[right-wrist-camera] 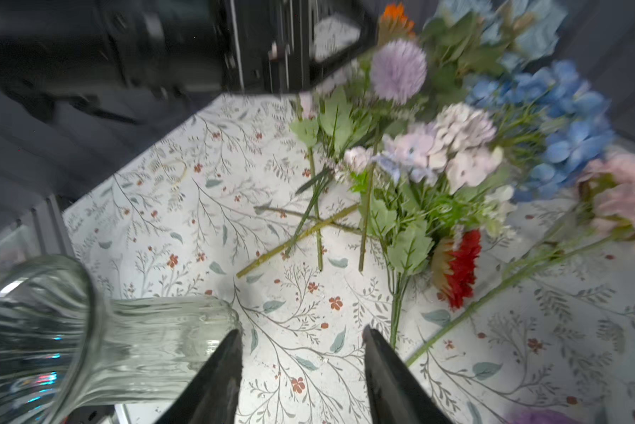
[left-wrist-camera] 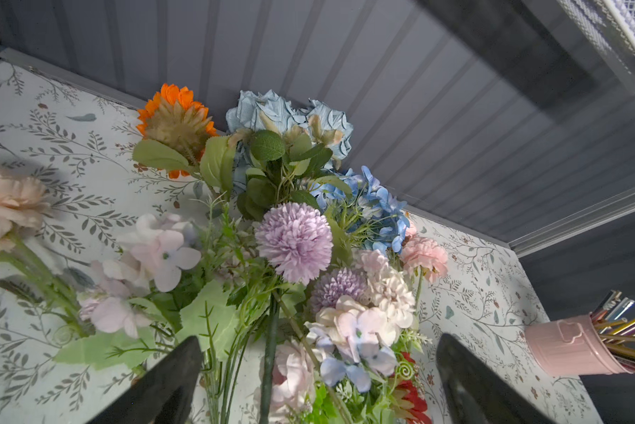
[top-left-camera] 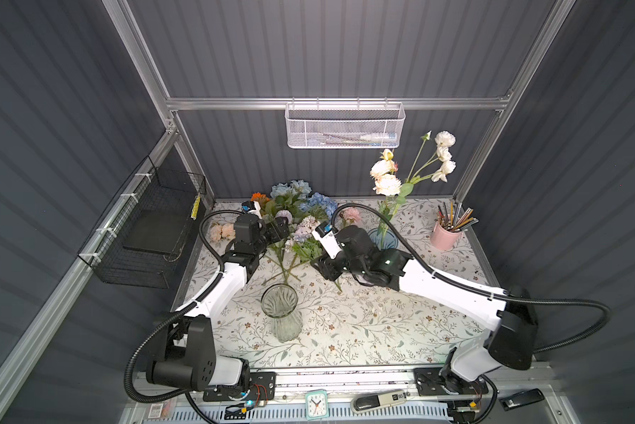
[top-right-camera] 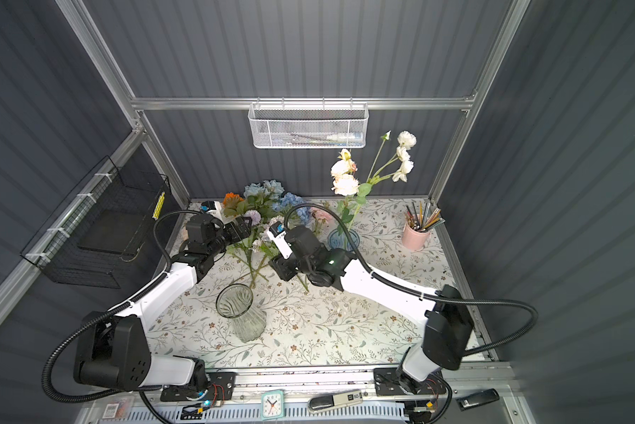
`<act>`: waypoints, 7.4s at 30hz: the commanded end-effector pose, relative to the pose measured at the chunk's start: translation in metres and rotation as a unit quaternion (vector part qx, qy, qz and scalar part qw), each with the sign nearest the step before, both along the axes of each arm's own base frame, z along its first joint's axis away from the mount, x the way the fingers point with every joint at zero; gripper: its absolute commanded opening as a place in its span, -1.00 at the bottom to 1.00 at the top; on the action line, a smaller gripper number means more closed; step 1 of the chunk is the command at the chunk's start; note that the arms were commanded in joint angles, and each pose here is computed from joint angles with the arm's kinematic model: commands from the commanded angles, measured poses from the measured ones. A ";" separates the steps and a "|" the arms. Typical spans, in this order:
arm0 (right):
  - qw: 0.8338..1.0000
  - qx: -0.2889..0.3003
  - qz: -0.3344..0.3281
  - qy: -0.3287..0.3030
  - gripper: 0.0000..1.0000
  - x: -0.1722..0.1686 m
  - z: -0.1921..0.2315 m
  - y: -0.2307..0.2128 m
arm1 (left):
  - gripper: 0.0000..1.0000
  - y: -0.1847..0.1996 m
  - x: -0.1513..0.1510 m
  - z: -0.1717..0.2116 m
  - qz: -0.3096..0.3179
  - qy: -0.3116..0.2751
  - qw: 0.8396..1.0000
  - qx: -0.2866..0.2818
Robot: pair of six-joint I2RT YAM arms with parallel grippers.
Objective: Arrange the flowers into the vase
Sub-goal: 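Move the right gripper back over the flower pile, then lower the right gripper and grasp the pink carnation stems beside the red gerbera, then lift the pink carnations high out of the pile with the right gripper, then carry the pink carnations above the blue-purple vase with the right gripper, then lower the pink carnation stems into the blue-purple vase with the right gripper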
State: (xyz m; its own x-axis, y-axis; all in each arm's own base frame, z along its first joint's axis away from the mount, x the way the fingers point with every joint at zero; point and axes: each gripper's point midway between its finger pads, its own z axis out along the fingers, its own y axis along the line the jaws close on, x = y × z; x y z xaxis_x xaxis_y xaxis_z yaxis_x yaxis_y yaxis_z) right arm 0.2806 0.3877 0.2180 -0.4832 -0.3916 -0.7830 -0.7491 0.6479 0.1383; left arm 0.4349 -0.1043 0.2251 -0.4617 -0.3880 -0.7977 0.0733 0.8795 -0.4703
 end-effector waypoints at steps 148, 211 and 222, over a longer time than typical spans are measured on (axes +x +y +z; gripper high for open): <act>0.923 0.256 -0.155 -0.241 -1.00 0.072 0.197 -0.085 | 0.28 -0.211 -0.124 0.132 -0.462 -0.228 0.847 -0.130; 0.957 0.274 -0.056 -0.070 0.09 0.050 0.168 -0.124 | -1.00 -0.258 -0.142 0.090 -0.478 -0.217 0.850 0.039; 0.955 0.275 -0.081 -0.070 -1.00 0.056 0.156 -0.133 | -0.98 -0.265 -0.140 0.082 -0.468 -0.210 0.855 0.069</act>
State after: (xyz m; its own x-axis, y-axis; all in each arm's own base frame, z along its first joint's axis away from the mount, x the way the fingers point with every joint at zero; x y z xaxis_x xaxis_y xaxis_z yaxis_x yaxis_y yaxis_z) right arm 0.3353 0.2633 0.3680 -0.4056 0.1435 -0.9027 -0.6904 0.5992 0.4054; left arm 0.2948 -0.3656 0.2871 -0.2440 0.1173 -0.9626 0.9030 0.3895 -0.1815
